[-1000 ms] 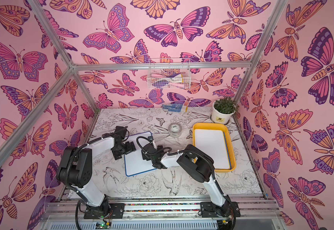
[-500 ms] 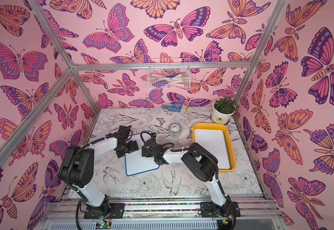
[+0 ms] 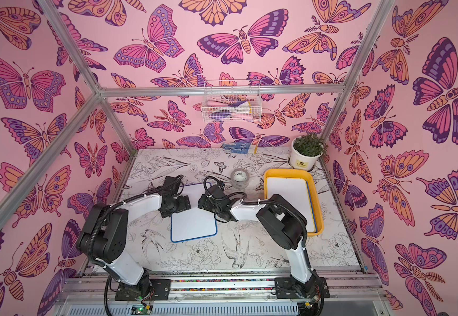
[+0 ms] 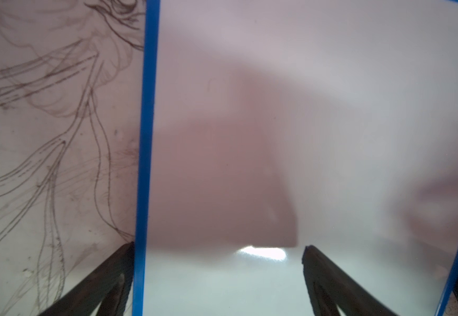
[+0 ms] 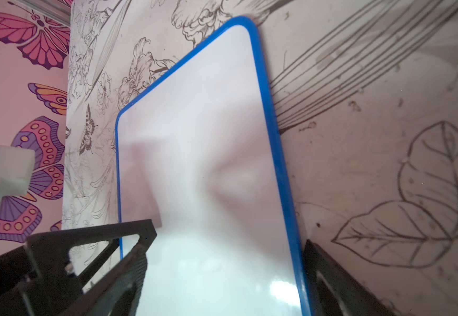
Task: Put the whiteboard into the storage box
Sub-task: Pick up the whiteboard at the center of the board.
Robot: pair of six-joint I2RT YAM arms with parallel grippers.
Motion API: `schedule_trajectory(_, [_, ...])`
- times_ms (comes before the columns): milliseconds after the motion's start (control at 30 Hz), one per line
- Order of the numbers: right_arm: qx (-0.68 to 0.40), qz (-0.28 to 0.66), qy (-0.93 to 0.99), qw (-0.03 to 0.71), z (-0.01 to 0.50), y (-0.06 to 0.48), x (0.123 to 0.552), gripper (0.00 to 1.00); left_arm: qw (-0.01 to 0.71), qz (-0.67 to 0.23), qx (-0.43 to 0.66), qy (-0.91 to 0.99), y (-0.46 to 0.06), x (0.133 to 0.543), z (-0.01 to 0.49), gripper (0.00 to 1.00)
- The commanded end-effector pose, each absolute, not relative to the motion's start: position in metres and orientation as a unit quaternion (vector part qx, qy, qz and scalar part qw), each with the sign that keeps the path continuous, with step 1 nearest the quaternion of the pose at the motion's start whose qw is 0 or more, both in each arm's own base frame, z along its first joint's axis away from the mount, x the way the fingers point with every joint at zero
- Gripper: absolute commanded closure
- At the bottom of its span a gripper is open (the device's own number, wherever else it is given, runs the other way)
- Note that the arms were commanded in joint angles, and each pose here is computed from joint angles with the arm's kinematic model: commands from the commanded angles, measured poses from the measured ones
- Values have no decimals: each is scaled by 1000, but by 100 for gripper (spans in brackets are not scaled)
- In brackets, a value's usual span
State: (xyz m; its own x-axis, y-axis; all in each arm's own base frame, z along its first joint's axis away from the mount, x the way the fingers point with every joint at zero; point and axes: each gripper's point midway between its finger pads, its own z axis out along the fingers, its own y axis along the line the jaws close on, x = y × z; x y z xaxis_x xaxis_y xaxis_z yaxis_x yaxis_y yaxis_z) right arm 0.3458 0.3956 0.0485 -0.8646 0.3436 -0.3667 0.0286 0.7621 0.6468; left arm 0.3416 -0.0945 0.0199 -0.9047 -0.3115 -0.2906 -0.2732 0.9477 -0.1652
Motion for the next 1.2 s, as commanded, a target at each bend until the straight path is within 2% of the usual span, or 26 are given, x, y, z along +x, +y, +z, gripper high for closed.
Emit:
schedule_trajectory(0, [144, 358, 920, 68, 13, 408, 280, 9, 59, -189, -112, 974, -157, 303, -16, 4])
schedule_trajectory(233, [214, 403, 889, 46, 23, 401, 280, 9, 66, -224, -103, 967, -169, 299, -10, 4])
schedule_trajectory(533, [235, 436, 866, 76, 27, 394, 287, 9, 63, -290, -115, 948, -184, 291, 0, 5])
schedule_trajectory(667, [249, 438, 859, 87, 27, 387, 288, 9, 61, -292, -120, 947, -182, 286, -1, 5])
schedule_trajectory(1167, [261, 476, 813, 209, 73, 361, 309, 11, 63, -272, -161, 947, -161, 277, -6, 6])
